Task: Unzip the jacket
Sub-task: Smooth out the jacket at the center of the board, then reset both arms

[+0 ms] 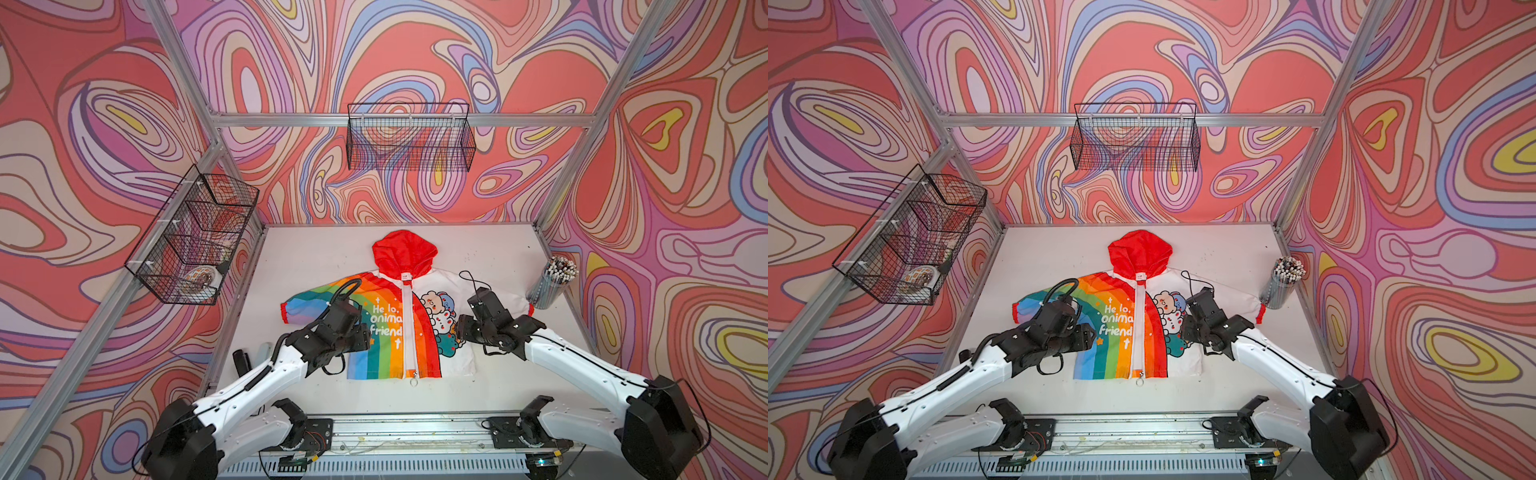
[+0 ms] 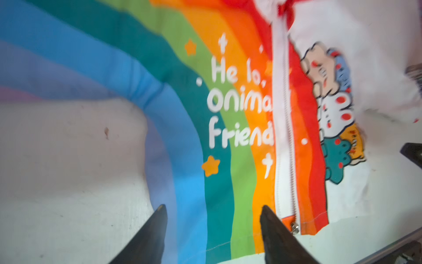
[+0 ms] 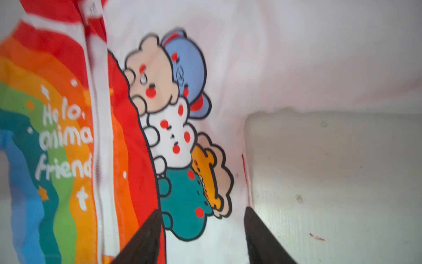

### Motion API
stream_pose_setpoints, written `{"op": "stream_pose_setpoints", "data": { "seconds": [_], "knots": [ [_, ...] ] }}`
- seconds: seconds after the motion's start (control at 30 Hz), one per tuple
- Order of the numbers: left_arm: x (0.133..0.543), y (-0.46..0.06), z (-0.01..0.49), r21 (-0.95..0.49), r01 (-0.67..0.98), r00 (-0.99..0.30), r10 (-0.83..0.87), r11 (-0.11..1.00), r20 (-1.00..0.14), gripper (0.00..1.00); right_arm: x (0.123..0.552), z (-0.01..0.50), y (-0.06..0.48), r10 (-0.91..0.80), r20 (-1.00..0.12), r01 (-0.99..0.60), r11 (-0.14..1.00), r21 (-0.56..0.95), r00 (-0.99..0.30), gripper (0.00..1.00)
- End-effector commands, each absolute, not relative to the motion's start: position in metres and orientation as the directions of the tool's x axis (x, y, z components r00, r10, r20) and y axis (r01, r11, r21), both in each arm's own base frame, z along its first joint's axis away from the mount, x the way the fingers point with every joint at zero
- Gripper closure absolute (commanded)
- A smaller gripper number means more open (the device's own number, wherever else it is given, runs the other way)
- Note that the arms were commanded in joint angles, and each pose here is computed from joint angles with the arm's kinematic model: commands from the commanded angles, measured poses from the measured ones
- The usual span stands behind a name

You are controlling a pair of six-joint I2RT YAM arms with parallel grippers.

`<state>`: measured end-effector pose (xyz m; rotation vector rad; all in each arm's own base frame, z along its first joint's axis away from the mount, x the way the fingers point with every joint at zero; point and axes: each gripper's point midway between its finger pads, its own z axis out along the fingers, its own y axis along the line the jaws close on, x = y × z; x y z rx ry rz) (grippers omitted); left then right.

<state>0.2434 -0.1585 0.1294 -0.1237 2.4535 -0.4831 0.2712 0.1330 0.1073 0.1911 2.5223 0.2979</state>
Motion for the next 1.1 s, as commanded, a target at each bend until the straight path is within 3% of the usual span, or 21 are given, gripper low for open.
{"op": "stream_pose_setpoints", "data": {
  "seconds": [0.0, 0.07, 0.13, 0.27, 0.33, 0.4, 0.43, 0.6, 0.73, 1.07],
  "knots": [
    [0.258, -0.122, 0.165, -0.262, -0.018, -0.642, -0.212, 0.965, -0.737, 0.09, 0.305, 0.146, 0.111, 0.198, -0.726, 0.113, 0.980, 0.164, -0.658, 0.20],
    [0.262, -0.102, 0.180, -0.233, -0.061, -0.541, -0.228, 0.971, -0.809, 0.01, 0.319, 0.164, 0.102, 0.193, -0.800, 0.144, 0.980, 0.135, -0.568, 0.08],
    [0.264, -0.080, 0.193, -0.194, -0.114, -0.438, -0.225, 0.974, -0.870, 0.00, 0.329, 0.178, 0.088, 0.183, -0.854, 0.209, 0.974, 0.090, -0.487, 0.02],
    [0.268, -0.053, 0.207, -0.060, -0.140, -0.278, -0.098, 0.988, -0.956, 0.00, 0.347, 0.190, 0.071, 0.062, -0.939, 0.247, 0.969, -0.025, -0.339, 0.03],
    [0.269, -0.044, 0.199, 0.042, -0.146, -0.206, 0.011, 0.988, -0.978, 0.00, 0.354, 0.189, 0.065, 0.034, -0.952, 0.252, 0.967, -0.046, -0.304, 0.05],
    [0.269, -0.031, 0.200, 0.051, -0.190, -0.145, 0.023, 0.980, -0.989, 0.00, 0.362, 0.184, 0.048, 0.040, -0.949, 0.291, 0.955, -0.056, -0.312, 0.06],
    [0.270, -0.023, 0.198, 0.041, -0.207, -0.147, 0.011, 0.977, -0.989, 0.00, 0.366, 0.179, 0.038, 0.053, -0.941, 0.309, 0.949, -0.056, -0.335, 0.02],
    [0.278, 0.008, 0.163, 0.105, -0.291, -0.251, 0.030, 0.951, -0.968, 0.00, 0.383, 0.152, 0.001, 0.053, -0.909, 0.337, 0.936, -0.099, -0.413, 0.02],
    [0.290, 0.007, 0.134, 0.158, -0.247, -0.287, 0.084, 0.956, -0.954, 0.00, 0.398, 0.131, -0.010, 0.009, -0.903, 0.313, 0.939, -0.140, -0.430, 0.02],
    [0.344, -0.008, 0.121, 0.196, -0.120, -0.340, 0.145, 0.973, -0.929, 0.00, 0.425, 0.105, -0.010, -0.026, -0.916, 0.212, 0.970, -0.120, -0.399, 0.02]
  ]
}}
